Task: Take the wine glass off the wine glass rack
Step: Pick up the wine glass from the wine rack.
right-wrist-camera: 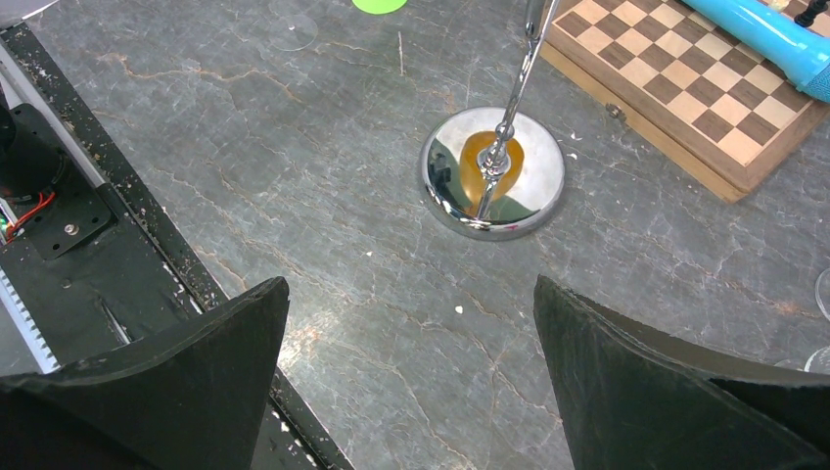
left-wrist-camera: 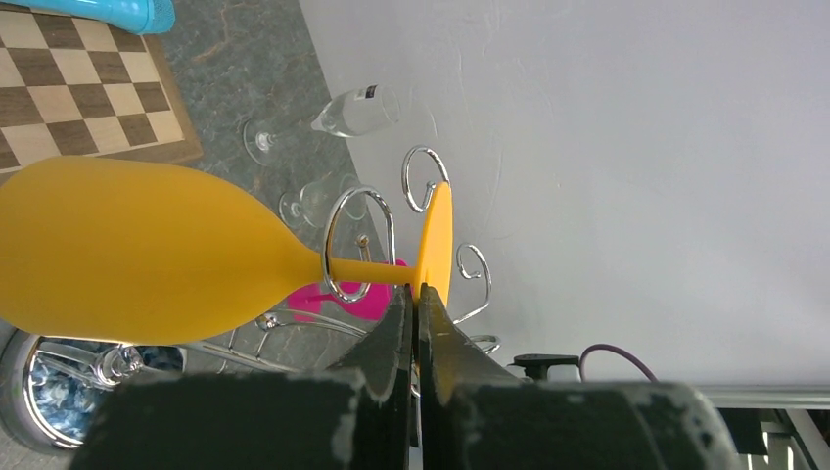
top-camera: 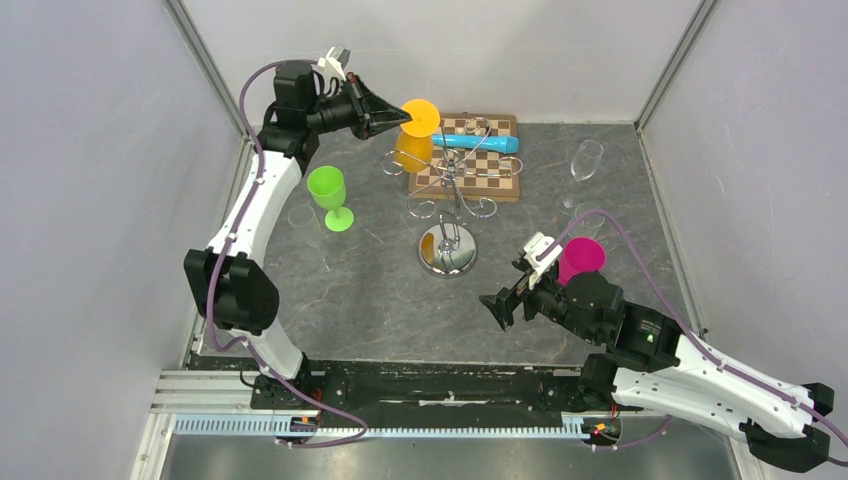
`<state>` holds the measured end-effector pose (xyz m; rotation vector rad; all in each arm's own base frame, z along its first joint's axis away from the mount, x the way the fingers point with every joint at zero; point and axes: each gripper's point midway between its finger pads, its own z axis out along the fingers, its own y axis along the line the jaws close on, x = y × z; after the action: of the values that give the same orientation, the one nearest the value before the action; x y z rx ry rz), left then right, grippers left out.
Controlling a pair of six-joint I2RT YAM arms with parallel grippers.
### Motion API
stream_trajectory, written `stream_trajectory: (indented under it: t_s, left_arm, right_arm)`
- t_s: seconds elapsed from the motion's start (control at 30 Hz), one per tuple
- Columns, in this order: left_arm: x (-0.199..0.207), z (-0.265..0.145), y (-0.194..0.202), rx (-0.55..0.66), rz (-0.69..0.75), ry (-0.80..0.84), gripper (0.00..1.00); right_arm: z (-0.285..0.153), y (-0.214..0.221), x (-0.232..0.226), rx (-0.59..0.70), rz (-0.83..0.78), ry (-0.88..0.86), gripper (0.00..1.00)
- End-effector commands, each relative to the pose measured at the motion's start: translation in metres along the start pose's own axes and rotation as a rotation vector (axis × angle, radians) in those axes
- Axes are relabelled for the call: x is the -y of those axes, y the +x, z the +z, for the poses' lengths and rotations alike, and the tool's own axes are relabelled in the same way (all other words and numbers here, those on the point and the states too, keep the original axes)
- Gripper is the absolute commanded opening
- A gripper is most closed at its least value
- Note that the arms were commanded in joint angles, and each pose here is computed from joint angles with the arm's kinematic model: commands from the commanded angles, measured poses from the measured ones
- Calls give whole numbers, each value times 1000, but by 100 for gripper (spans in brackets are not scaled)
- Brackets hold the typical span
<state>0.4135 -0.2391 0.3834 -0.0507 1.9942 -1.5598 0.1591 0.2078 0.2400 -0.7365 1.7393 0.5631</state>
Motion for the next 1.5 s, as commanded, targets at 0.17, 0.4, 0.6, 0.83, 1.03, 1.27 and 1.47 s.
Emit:
stream_trajectory:
  t_s: [0.17, 0.4, 0.6, 0.83, 1.03, 1.27, 1.47]
  left_arm:
    - [33, 3, -17, 15, 33, 74, 2]
    - [36, 22, -17, -23, 26, 95, 2]
    - [39, 33, -5, -63, 39, 113, 2]
    - [46, 26, 19, -109, 84, 125, 2]
    - [35, 13, 35, -132, 127, 55, 2]
    - [27, -1, 40, -129, 154, 8, 2]
    - [14, -18, 26, -88, 154, -44, 2]
  right_arm:
    - [-4, -9, 1, 31, 8, 3, 98]
    - [-3, -9, 3, 30, -5, 10, 98]
    - [-5, -8, 5, 32, -12, 18, 98]
    - [-7, -7, 5, 33, -8, 15, 98]
    - [-7, -6, 4, 32, 0, 10, 98]
    - [-6, -4, 1, 25, 15, -1, 98]
    - [-6, -8, -1, 28, 29, -6, 98]
